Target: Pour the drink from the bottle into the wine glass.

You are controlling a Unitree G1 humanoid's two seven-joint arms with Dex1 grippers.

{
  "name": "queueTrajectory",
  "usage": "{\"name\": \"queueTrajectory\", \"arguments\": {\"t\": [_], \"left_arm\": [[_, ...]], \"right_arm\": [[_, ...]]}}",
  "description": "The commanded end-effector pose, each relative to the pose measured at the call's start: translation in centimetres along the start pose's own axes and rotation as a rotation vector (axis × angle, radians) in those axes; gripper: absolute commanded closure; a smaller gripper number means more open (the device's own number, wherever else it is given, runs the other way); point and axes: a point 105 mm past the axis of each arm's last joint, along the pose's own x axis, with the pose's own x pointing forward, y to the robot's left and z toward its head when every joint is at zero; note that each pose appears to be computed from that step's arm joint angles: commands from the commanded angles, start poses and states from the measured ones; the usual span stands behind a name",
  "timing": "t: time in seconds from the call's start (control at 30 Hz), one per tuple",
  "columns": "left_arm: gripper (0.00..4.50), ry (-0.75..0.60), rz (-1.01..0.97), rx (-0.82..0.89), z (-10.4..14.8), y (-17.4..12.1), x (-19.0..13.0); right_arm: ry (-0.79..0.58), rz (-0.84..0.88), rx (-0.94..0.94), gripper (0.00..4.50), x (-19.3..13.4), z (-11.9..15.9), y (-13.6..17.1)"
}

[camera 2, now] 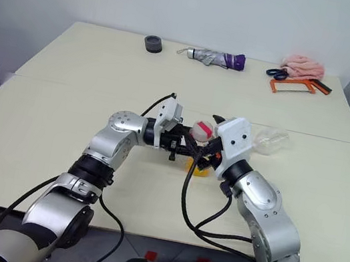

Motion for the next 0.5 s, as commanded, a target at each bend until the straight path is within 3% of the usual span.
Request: {"name": "queueTrajectory", "arguments": {"t": [0.03,0.1,0.13,0.3,0.4,0.5], "left_arm": [[2.68,-0.024,-0.001,0.064,1.5,0.3,0.1],[2.68,-0.023,-0.001,0.065,1.5,0.3,0.0],[2.68,-0.022,-0.001,0.066,1.5,0.3,0.0],[2.68,-0.023,-0.009,0.068,1.6,0.2,0.0],[2.68,-0.025,-0.035,0.077,1.8,-0.1,0.0],[2.69,-0.019,-0.093,0.096,2.1,-0.8,0.0]], "right_arm": [[-0.028,0.01,-0.01,1.8,-0.1,0.8,0.2],[-0.03,0.014,-0.009,2.54,-0.1,0.8,0.3],[-0.033,0.02,-0.007,2.64,-0.1,0.8,0.4],[-0.049,0.187,0.0,2.64,-0.2,0.9,2.1],[-0.054,0.436,-0.004,2.64,-0.6,0.8,3.4],[0.04,0.638,-0.055,2.64,-0.7,0.0,2.0]]}}
